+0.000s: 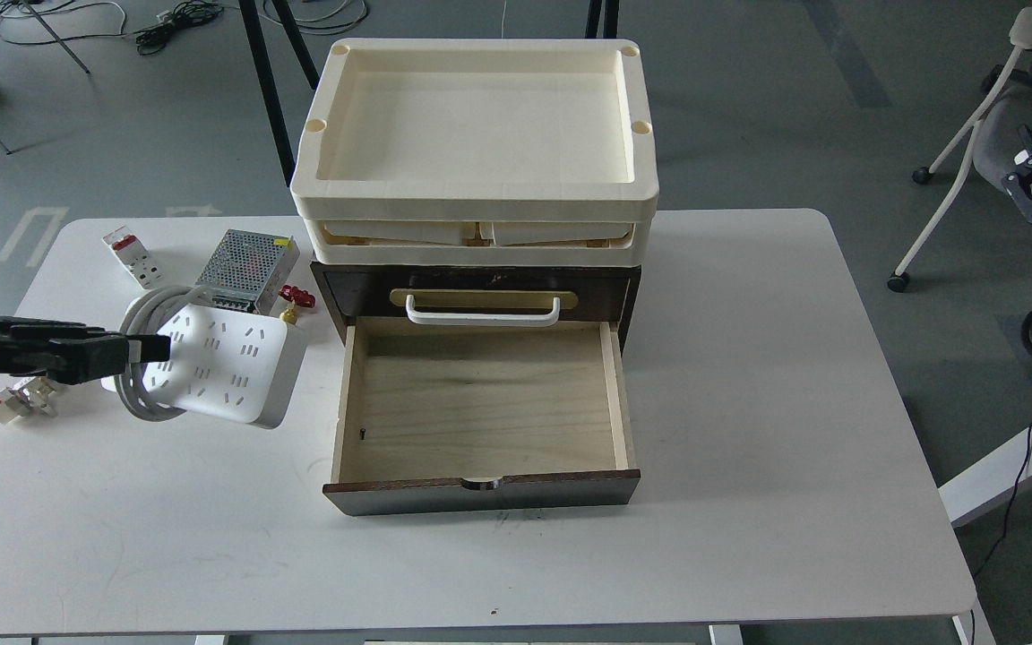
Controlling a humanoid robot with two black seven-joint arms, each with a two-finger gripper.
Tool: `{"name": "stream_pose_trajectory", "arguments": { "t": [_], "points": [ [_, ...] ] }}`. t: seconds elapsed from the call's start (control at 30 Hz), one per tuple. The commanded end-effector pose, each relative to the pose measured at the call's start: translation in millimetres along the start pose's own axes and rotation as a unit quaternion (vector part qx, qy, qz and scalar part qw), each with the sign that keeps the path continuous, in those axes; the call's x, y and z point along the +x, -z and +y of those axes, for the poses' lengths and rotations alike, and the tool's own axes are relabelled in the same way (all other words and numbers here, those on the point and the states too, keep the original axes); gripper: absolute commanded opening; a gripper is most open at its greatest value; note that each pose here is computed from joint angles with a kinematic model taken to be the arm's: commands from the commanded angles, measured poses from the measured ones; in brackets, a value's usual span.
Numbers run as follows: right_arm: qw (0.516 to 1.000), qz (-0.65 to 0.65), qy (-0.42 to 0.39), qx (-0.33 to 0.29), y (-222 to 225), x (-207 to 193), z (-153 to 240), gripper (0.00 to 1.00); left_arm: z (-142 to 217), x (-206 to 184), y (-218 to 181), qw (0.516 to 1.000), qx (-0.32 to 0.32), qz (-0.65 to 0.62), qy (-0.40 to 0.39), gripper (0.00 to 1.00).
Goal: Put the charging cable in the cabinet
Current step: 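Carry the power strip with the left gripper into the open drawer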
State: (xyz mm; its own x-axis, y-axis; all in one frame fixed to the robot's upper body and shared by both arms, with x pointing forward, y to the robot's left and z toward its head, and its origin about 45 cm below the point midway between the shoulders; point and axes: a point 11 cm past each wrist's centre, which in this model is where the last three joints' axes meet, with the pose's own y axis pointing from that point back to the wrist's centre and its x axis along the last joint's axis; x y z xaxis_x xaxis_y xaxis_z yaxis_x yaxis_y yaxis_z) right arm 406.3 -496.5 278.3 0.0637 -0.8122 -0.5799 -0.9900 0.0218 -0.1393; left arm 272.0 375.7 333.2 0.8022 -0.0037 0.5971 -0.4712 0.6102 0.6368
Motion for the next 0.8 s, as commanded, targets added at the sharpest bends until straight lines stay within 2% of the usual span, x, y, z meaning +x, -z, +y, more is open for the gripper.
{"name": "stream_pose_trajectory", "arguments": {
  "t": [0.0, 0.17, 0.33, 0.47, 0.77],
  "points": [
    [1.000, 0.001, -0.005, -0.003, -2, 4, 4, 1.00, -27, 11, -27, 0.995, -0.085, 0.059, -0.016, 0.00],
    [1.000, 0.003, -0.012, -0.007, -4, 9, 8, 1.00, -83, -3, -59, 0.980, -0.172, 0.090, 0.033, 0.00],
    [1.000, 0.009, -0.016, -0.005, 2, 14, 11, 1.00, -120, -35, -66, 0.967, -0.205, 0.128, 0.078, 0.00],
    [1.000, 0.009, -0.020, -0.007, 0, 16, 13, 1.00, -142, -45, -60, 0.964, -0.208, 0.145, 0.080, 0.00],
    [1.000, 0.008, -0.021, -0.008, -1, 17, 14, 1.00, -169, -35, -43, 0.967, -0.191, 0.154, 0.064, 0.00]
  ]
}}
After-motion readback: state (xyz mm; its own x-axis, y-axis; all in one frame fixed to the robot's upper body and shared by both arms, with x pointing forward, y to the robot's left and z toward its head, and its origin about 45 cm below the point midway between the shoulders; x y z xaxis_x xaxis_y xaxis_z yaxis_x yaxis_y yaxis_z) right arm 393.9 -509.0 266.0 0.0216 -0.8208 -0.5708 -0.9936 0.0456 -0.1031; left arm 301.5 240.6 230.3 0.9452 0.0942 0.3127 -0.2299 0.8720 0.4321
